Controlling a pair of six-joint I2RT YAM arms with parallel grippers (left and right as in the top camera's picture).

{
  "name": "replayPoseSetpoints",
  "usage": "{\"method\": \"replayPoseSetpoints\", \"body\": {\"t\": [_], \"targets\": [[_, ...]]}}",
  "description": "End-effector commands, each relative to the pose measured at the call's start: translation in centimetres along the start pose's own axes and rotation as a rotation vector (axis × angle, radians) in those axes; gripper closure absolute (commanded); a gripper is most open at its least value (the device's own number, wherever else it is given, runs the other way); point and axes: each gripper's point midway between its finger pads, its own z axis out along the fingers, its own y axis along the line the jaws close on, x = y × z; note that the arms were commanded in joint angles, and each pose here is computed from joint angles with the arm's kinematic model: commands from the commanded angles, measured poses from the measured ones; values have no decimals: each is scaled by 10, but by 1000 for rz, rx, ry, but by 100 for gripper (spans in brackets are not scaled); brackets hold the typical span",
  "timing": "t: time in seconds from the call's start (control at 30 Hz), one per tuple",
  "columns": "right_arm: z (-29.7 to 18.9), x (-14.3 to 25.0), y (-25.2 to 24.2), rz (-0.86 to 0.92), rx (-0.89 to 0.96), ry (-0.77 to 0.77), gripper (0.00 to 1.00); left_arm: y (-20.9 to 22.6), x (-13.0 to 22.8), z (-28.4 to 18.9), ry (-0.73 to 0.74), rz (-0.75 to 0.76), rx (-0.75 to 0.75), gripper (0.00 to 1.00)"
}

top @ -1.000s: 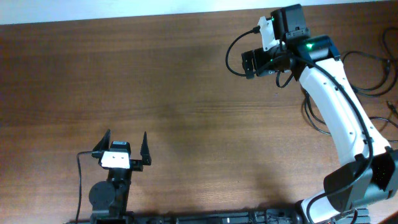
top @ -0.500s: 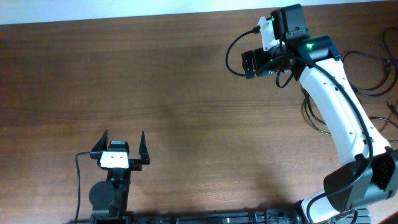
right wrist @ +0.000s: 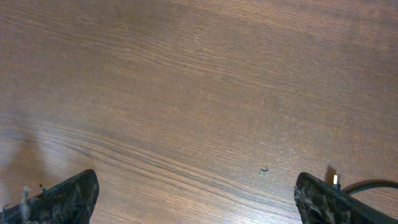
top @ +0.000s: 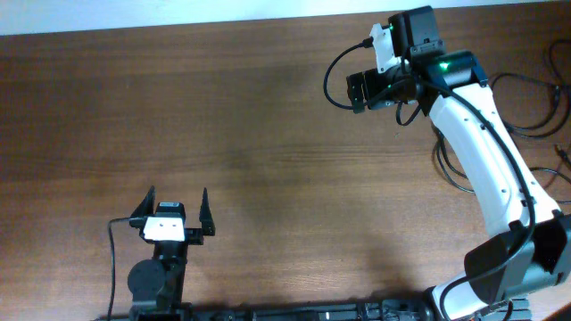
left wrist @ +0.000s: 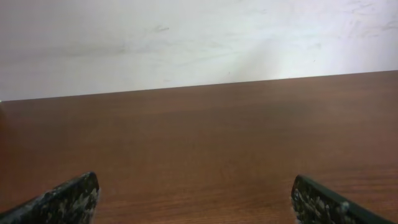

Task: Untangle cables

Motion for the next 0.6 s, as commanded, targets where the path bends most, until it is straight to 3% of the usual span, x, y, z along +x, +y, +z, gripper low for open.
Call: {"method": "replayPoseSetpoints", "body": {"t": [0.0,0.57], "targets": [[-4,-4,1,4,4,-15,0,3,1,-1,1,15,-17,1],[-10,-8,-12,3,81,-73,0,3,1,0,2,15,-17,1]]}}
